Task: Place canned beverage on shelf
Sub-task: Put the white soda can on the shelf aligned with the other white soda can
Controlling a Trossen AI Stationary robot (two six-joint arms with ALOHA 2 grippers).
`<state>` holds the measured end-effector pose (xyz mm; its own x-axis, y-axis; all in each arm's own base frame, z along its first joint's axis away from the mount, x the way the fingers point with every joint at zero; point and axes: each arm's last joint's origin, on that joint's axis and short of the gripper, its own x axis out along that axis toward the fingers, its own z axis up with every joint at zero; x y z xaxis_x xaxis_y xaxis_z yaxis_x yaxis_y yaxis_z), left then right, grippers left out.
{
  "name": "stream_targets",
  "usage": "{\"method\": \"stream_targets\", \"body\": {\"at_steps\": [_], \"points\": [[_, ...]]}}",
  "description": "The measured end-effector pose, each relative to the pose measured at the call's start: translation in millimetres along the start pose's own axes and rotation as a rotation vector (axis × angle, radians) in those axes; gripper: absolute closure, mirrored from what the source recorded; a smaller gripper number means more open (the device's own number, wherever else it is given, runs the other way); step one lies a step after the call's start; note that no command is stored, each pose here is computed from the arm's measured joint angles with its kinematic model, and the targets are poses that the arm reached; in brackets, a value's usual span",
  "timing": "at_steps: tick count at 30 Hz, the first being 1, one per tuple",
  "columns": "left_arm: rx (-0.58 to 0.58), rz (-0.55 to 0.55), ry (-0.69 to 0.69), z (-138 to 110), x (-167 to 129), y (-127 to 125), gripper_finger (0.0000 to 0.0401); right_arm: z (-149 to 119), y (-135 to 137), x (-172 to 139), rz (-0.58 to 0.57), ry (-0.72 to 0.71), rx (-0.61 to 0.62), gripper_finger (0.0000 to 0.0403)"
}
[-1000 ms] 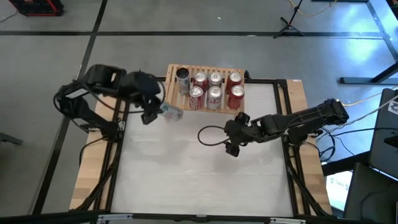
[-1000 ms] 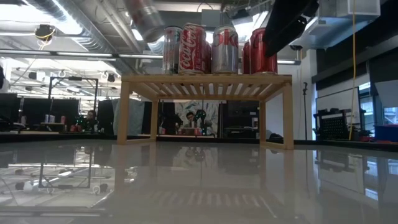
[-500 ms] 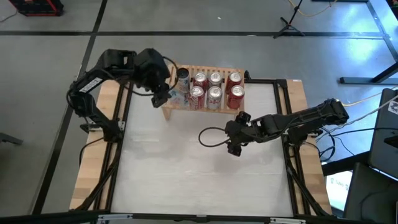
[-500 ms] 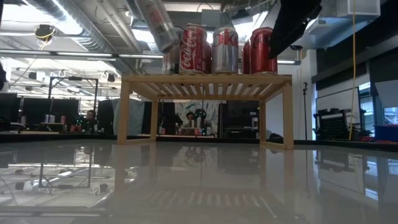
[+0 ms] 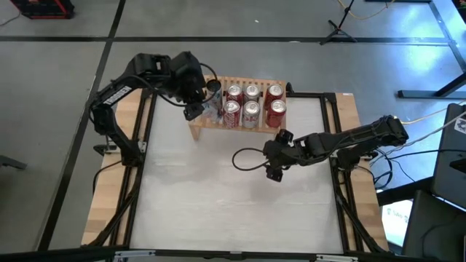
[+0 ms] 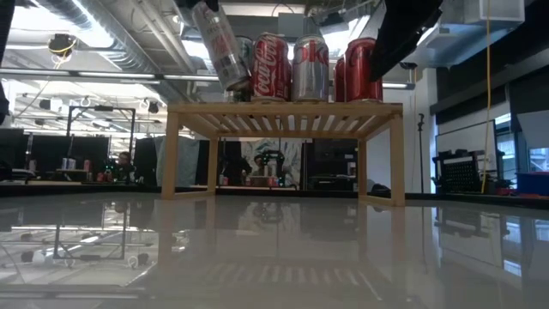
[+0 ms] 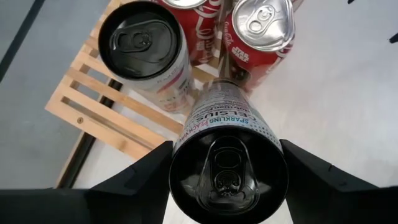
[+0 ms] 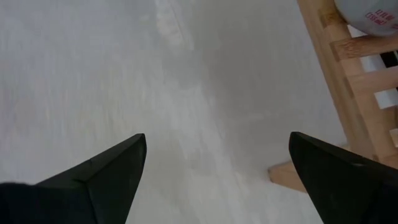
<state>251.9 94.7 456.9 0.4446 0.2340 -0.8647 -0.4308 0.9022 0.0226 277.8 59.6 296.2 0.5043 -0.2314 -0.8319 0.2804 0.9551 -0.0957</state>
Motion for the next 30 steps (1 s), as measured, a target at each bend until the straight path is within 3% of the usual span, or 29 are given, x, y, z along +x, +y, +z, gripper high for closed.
{"method": "stream_targets", "body": {"at_steps": [12,20,30], "points": [[0.023,0.007,-0.009,-3.6,-4.4,2.1,0.0173,1.5,1.2,-0.2,0.009,-0.016,0.027,0.0020],[0.022,0.008,0.012,-43.7,-22.4,6.8,0.0173,1.4,1.4,-0.2,0.017,-0.013,0.080,0.0020],[0.046,0.031,0.055,-32.5,-2.2,6.4,0.0173,1.9,1.7,-0.1,0.019,-0.018,0.084,0.0020]]}}
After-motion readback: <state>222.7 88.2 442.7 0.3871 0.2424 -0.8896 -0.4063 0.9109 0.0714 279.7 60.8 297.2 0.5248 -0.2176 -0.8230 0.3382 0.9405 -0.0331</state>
